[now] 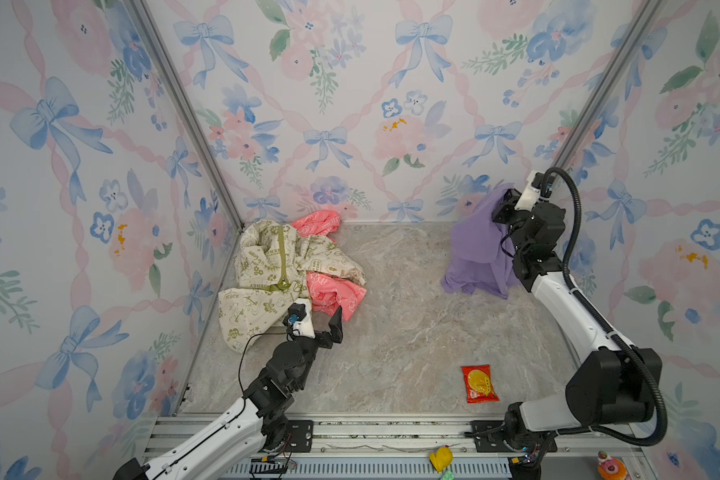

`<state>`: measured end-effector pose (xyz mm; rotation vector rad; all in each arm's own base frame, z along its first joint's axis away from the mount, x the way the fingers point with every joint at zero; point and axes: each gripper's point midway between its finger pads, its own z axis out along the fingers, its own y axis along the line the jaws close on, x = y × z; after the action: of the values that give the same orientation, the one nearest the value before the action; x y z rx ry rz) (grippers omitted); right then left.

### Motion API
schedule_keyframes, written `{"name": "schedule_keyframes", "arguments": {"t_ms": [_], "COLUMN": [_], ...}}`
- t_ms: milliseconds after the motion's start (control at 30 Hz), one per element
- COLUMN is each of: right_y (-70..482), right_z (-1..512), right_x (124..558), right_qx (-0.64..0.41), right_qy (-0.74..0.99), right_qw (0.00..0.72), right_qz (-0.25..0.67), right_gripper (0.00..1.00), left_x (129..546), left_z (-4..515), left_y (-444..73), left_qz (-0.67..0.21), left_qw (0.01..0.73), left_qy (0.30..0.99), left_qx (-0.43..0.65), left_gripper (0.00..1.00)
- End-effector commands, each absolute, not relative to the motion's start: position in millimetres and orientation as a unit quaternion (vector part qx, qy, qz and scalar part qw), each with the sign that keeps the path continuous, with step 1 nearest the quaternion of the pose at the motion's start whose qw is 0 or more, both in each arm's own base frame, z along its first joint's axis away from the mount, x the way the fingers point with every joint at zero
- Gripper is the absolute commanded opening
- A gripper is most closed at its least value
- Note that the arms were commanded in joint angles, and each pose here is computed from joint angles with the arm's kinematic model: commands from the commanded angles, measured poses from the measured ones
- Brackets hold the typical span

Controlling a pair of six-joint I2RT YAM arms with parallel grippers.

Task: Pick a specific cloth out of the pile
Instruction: 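Carry the lavender cloth away from the pile and lower it with the right gripper, then open the right gripper and draw it back from the lavender cloth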

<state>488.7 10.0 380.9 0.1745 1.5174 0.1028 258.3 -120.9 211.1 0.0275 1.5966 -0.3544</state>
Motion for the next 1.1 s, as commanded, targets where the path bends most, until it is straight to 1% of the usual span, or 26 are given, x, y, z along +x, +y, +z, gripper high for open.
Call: {"name": "schedule_keyframes", "arguments": {"t_ms": [0,200,233,333,367,433,500,600,667,767,900,1000,1067], "right_y": [1,-18,-21,-26,-27,-26,-26,-29,-30,-32,-33,-36,-38], "right_z": [309,174,154,114,108,87,76,59,56,60,71,87,110], "right_x": [490,474,471,460,458,458,459,458,457,454,451,446,442], "right_qx": [0.116,0.212,0.226,0.258,0.269,0.281,0.29,0.318,0.325,0.327,0.329,0.331,0.331], "right_qy": [0.729,0.809,0.82,0.841,0.841,0.85,0.854,0.857,0.856,0.852,0.85,0.84,0.827], "right_qw": [0.673,0.546,0.522,0.472,0.464,0.433,0.412,0.375,0.369,0.376,0.38,0.401,0.427], "right_qz": [0.051,0.06,0.062,0.062,0.068,0.102,0.13,0.154,0.162,0.158,0.157,0.156,0.154], "right_gripper": [0.07,0.09,0.11,0.12,0.13,0.19,0.24,0.28,0.32,0.38,0.49,0.58,0.65], "left_x": [259,260,261,261,261,261,261,261,261,261,260,260,260], "left_z": [214,209,209,208,208,207,205,201,201,202,203,203,203], "left_y": [-117,-118,-118,-117,-117,-116,-115,-112,-111,-110,-108,-106,-104], "left_qz": [-0.161,-0.162,-0.162,-0.162,-0.162,-0.16,-0.159,-0.156,-0.158,-0.158,-0.159,-0.159,-0.156], "left_qw": [0.687,0.682,0.682,0.682,0.682,0.682,0.681,0.679,0.679,0.681,0.682,0.684,0.685], "left_qy": [0.709,0.714,0.713,0.713,0.713,0.714,0.715,0.717,0.716,0.714,0.713,0.711,0.71], "left_qx": [-0.005,-0.007,-0.008,-0.011,-0.012,-0.014,-0.017,-0.024,-0.027,-0.029,-0.034,-0.039,-0.043], "left_gripper": [0.98,0.98,0.98,0.98,0.98,0.98,0.98,0.98,0.98,0.98,0.98,0.98,0.98]}}
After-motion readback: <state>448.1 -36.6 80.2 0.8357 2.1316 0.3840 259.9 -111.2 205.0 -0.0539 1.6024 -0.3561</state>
